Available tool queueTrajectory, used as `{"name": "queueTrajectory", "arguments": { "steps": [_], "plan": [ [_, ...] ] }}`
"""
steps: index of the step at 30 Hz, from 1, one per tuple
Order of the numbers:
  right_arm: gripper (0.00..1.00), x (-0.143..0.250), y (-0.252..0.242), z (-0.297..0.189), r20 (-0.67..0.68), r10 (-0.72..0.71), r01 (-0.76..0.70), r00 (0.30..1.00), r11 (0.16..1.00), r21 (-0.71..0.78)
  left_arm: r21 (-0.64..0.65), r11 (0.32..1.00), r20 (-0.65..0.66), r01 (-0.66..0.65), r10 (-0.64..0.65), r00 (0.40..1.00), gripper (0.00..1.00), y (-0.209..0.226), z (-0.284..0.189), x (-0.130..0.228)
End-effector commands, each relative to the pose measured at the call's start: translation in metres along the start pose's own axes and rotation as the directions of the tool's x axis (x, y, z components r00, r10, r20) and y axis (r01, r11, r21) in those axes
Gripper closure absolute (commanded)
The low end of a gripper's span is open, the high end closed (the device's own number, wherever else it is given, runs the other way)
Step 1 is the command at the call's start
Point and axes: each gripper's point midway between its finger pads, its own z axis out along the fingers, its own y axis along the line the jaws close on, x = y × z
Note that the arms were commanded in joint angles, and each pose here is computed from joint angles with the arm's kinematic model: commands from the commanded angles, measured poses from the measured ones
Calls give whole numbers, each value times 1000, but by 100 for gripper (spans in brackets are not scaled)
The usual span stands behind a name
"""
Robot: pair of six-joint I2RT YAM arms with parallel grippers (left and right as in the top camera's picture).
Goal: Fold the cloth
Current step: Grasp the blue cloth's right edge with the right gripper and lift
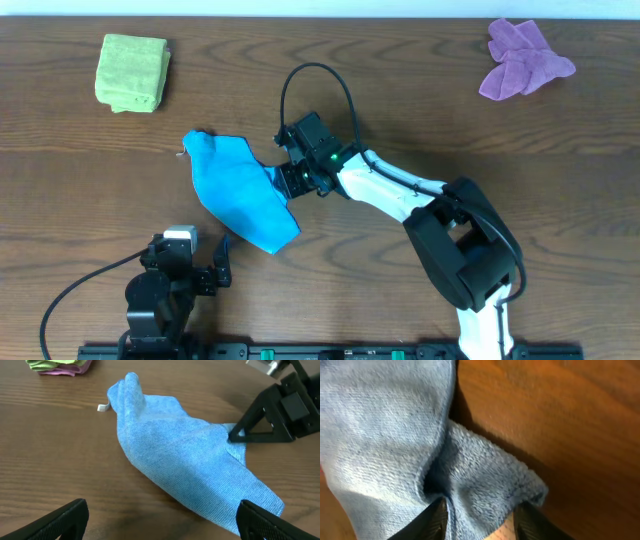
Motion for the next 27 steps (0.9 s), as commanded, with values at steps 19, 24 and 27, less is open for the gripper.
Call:
{"name": "queueTrajectory", "arguments": {
  "steps": [19, 24, 27],
  "plan": [
    [99, -72, -53, -58, 99, 98, -109, 990, 988, 112, -2, 1000, -3, 2, -2, 1000, 5, 1, 2, 3],
    [99, -108, -109, -134, 126, 96, -132, 987, 940, 314, -2, 1000, -3, 2, -2, 1000, 5, 1, 2, 3],
    [99, -132, -140, -200, 196, 120, -195, 973, 884, 425, -2, 1000, -3, 2, -2, 1000, 5, 1, 2, 3]
  ]
}}
